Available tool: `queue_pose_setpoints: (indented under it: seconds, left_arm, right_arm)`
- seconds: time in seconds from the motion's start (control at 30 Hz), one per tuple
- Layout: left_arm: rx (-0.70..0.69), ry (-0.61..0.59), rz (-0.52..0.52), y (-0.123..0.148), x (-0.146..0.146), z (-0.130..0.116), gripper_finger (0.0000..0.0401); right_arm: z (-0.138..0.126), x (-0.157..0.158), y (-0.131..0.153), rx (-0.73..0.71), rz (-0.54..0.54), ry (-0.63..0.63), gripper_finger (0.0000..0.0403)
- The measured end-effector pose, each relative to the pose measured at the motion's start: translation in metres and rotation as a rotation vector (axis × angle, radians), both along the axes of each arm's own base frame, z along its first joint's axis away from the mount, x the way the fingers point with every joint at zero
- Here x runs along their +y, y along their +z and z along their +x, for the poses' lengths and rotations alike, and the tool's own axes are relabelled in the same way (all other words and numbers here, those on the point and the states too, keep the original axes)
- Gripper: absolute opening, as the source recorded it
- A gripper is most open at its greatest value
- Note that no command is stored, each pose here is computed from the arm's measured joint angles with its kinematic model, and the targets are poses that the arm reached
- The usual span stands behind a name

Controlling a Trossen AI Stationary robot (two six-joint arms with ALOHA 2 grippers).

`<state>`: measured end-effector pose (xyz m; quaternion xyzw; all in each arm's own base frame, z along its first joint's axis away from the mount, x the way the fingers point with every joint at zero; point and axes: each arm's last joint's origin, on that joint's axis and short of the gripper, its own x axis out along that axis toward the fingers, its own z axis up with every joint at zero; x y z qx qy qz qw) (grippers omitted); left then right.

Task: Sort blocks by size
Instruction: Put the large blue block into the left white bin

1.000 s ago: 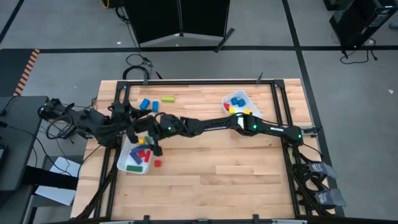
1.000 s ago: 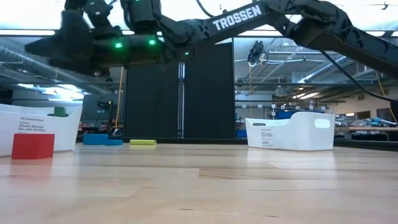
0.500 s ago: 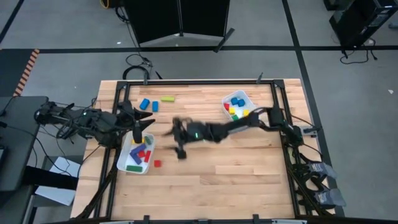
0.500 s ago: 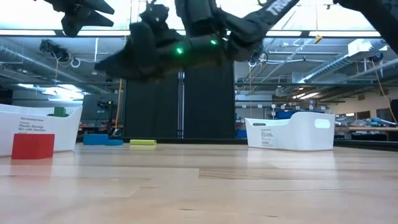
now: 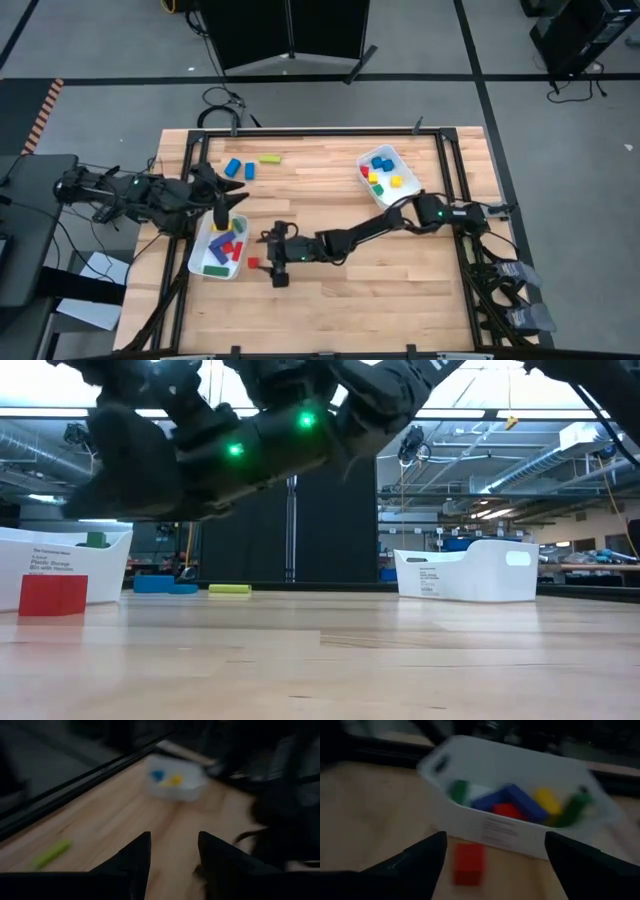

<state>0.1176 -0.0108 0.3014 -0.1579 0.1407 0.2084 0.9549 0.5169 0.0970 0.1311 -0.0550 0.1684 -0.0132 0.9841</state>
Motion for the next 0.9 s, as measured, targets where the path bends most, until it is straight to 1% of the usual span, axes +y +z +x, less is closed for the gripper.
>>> queue_pose_setpoints:
  seconds: [0.1, 0.2, 0.3, 0.37, 0.43, 0.5, 0.57, 0.6, 0.67, 0.77, 0.83, 0.9]
  left_arm:
    - [0.106, 0.127, -0.026, -0.012, 0.01, 0.005, 0.0171]
    - [0.214, 0.228, -0.038, -0.022, 0.026, 0.012, 0.0171]
    - [0.314, 0.279, -0.085, -0.027, 0.048, 0.02, 0.0171]
    - [0.412, 0.294, -0.123, -0.034, 0.066, 0.026, 0.0171]
    - [0.506, 0.309, -0.143, -0.039, 0.084, 0.031, 0.0171]
    - [0.591, 0.356, -0.152, -0.042, 0.104, 0.033, 0.0171]
    - [0.666, 0.392, -0.17, -0.044, 0.124, 0.035, 0.0172]
    - [0.703, 0.388, -0.193, -0.047, 0.134, 0.035, 0.0173]
    - [0.744, 0.383, -0.238, -0.051, 0.153, 0.037, 0.0176]
    - [0.828, 0.402, -0.31, -0.061, 0.179, 0.036, 0.0179]
    - [0.884, 0.417, -0.365, -0.071, 0.191, 0.034, 0.018]
    - [0.925, 0.405, -0.405, -0.08, 0.199, 0.031, 0.018]
  right_arm:
    - [-0.008, -0.005, 0.009, -0.006, -0.051, -0.098, 0.0346]
    - [-0.022, -0.009, 0.029, -0.095, -0.078, -0.193, 0.0336]
    - [-0.049, -0.016, 0.037, -0.165, -0.06, -0.26, 0.0325]
    - [-0.072, -0.021, 0.034, -0.171, -0.057, -0.301, 0.0319]
    - [-0.094, -0.027, 0.034, -0.185, -0.048, -0.347, 0.0315]
    - [-0.113, -0.031, 0.04, -0.218, -0.02, -0.387, 0.0314]
    - [-0.128, -0.033, 0.043, -0.244, 0.005, -0.415, 0.0313]
    - [-0.134, -0.033, 0.043, -0.248, 0.008, -0.425, 0.0313]
    - [-0.143, -0.032, 0.042, -0.245, 0.001, -0.432, 0.0314]
    - [-0.148, -0.032, 0.049, -0.262, -0.013, -0.43, 0.0313]
    - [-0.149, -0.033, 0.05, -0.263, -0.02, -0.433, 0.0312]
    - [-0.149, -0.033, 0.049, -0.251, -0.045, -0.429, 0.0311]
